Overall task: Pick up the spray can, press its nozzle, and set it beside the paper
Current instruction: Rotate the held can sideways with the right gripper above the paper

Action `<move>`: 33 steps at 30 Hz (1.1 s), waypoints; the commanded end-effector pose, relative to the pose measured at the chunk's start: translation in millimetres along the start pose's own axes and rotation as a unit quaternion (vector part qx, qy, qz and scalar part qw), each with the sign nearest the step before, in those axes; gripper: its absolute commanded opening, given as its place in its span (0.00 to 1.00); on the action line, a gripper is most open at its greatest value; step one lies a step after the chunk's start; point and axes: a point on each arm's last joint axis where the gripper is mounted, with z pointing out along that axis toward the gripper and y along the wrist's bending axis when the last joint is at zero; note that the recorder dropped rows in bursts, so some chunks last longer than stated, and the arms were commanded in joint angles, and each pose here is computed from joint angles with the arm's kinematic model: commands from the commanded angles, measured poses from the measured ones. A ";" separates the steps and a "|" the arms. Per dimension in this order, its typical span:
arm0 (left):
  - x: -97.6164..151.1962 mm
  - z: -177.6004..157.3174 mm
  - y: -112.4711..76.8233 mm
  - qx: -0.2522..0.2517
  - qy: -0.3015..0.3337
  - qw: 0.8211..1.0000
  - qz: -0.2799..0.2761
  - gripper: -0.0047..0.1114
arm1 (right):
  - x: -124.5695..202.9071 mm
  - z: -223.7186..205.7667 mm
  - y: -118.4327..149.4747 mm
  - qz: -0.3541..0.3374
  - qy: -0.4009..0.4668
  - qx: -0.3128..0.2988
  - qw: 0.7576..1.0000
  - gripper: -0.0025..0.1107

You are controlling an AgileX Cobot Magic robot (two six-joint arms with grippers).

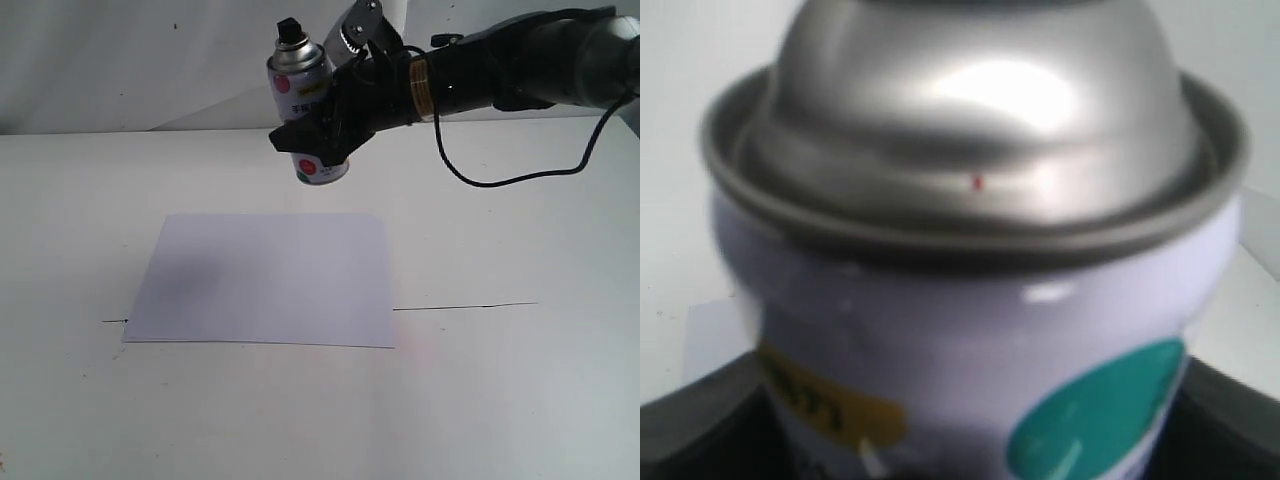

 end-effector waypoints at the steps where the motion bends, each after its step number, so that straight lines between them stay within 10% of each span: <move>1: 0.4 0.1 -0.1 0.002 -0.005 1.000 0.000 0.04 | -12.9 0.7 6.0 0.013 -0.020 0.001 1.000 0.02; 23: 0.4 0.1 -0.1 0.002 -0.005 1.000 0.000 0.04 | -13.6 0.5 9.0 0.019 -0.024 -0.016 0.999 0.02; 33: 0.4 0.1 -0.1 0.002 -0.005 1.000 0.000 0.04 | 11.2 -5.4 6.1 -0.013 0.035 0.081 0.996 0.02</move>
